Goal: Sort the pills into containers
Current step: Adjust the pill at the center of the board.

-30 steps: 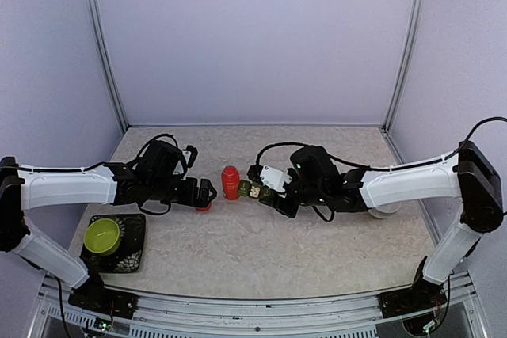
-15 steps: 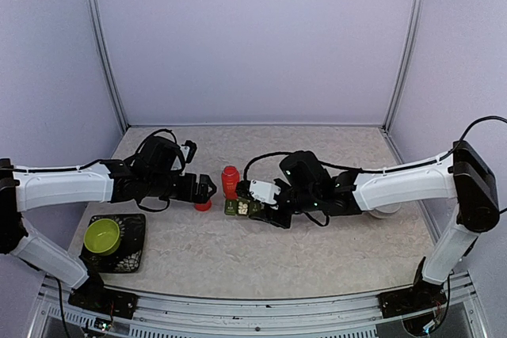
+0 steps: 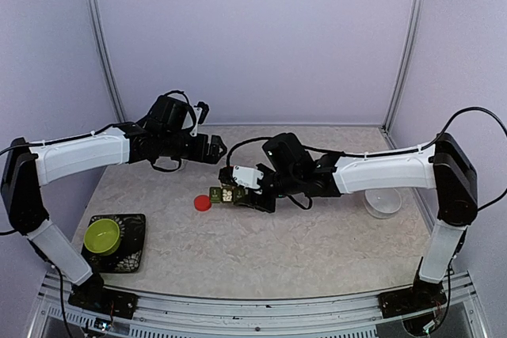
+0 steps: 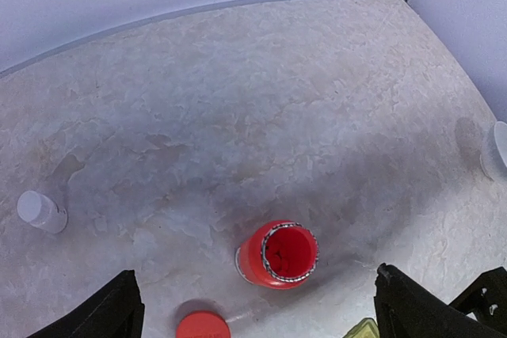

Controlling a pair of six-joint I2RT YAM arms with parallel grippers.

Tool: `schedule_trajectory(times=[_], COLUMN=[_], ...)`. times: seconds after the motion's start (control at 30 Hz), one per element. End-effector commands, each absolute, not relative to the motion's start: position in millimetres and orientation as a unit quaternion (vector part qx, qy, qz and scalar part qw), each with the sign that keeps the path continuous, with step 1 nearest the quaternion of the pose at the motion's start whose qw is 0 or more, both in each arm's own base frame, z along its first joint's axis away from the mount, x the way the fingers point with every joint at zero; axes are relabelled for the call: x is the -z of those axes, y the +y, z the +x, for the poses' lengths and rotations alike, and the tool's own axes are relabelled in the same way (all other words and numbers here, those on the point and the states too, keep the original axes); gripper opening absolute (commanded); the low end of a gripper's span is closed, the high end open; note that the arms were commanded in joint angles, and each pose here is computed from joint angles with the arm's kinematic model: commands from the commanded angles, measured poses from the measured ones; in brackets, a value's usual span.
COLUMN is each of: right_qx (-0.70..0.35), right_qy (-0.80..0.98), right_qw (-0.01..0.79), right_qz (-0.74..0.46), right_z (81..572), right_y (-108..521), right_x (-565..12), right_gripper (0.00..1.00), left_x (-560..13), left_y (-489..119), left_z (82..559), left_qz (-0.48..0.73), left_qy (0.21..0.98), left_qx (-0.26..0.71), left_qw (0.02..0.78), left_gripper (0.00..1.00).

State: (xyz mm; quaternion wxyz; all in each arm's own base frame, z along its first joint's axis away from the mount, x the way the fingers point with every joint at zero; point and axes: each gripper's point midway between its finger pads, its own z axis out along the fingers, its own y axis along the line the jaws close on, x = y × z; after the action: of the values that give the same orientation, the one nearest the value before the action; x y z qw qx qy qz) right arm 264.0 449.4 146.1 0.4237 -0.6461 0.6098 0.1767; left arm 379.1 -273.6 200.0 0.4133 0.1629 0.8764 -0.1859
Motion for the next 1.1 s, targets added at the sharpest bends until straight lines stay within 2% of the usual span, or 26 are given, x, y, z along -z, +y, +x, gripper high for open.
schedule_trajectory(times=[0.0, 0.3, 1.07], right_qx=[-0.181, -0.198, -0.199], right_qy=[0.602, 0.604, 0.605], right_qw=[0.426, 0.426, 0.404], right_qz=[-0.651, -0.644, -0.657], right_z=[277, 296, 301], right_y=[453, 449, 451], right_x=[-154, -158, -146], right_gripper=[0.16, 0.15, 0.15], left_x=[-189, -176, -148], left_y=[-268, -268, -280], left_z=[391, 390, 379], left_qz=[0.179, 0.182, 0.214], left_qy=[0.884, 0.878, 0.88], left_qx=[0.168, 0.185, 0.215], left_qw=[0.398, 0.403, 0.364], left_gripper=[0.99, 0.95, 0.82])
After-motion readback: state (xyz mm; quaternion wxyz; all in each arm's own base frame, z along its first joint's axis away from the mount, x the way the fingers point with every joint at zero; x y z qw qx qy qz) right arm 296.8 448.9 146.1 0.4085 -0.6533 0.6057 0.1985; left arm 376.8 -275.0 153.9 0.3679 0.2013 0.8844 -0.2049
